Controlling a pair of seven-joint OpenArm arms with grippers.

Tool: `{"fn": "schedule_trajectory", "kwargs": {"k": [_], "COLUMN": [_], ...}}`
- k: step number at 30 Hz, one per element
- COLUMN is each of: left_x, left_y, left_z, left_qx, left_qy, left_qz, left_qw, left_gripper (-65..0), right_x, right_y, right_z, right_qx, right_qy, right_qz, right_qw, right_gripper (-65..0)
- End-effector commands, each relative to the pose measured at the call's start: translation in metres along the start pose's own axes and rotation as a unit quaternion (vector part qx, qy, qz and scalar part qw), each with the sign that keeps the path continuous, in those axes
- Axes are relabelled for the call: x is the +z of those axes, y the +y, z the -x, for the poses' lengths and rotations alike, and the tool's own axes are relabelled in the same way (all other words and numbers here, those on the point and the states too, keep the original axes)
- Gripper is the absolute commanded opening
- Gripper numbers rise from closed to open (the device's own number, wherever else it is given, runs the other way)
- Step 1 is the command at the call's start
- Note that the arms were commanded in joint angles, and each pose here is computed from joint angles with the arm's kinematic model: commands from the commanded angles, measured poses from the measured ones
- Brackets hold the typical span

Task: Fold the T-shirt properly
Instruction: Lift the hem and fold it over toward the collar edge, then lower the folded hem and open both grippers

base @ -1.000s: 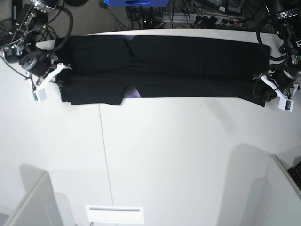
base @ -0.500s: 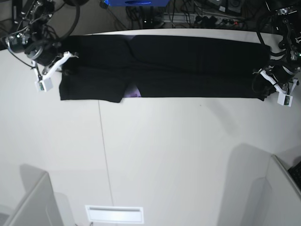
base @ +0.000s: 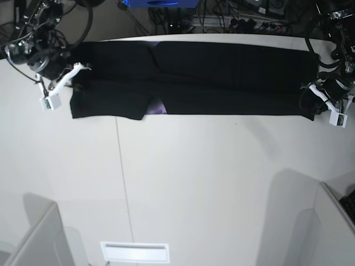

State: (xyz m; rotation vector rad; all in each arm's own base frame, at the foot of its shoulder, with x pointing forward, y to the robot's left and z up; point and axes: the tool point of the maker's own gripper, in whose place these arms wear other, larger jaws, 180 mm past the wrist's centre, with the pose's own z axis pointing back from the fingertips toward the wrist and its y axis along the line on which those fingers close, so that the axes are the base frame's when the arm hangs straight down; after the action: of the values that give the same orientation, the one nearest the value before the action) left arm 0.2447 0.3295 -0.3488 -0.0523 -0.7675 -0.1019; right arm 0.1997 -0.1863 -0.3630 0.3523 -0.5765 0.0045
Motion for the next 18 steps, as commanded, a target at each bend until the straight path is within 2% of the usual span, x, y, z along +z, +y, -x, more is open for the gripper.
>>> {"fn": "schedule_trajectory", "kwargs": {"k": [1,4,9,18], "left_x": [0.005,0.005,0.007,0.006], "left_y": [0.005,0.005,0.004,0.004], "left_z": [-0.012,-0.011,-0.002,-0.002], "left_qx": [-0.01,-0.01,-0.009,-0.01], "left_qy": [-0.017,-0.016,-0.005,-0.005], "left_qz": [-0.004,-0.004,-0.003,-0.003], "left_qw": [1.0,1.0,1.0,1.0], "left_gripper": [-65.0,-65.0,-65.0,-65.0], "right_x": [0.005,0.007,0.014,0.013], "right_y": [0.0,-0.002,-0.015,-0.014], "right_z": [-0.007,0.003,0.013,0.019], "right_qx": [0.008,0.001,-0.031,-0.033], "right_qy": [-0.014,0.001,0.0,0.01], "right_qz": [0.002,0.005,0.026,0.026], "right_qw": [0.9999,1.0,0.9992,0.9991], "right_gripper": [-65.0,-65.0,-65.0,-65.0]}}
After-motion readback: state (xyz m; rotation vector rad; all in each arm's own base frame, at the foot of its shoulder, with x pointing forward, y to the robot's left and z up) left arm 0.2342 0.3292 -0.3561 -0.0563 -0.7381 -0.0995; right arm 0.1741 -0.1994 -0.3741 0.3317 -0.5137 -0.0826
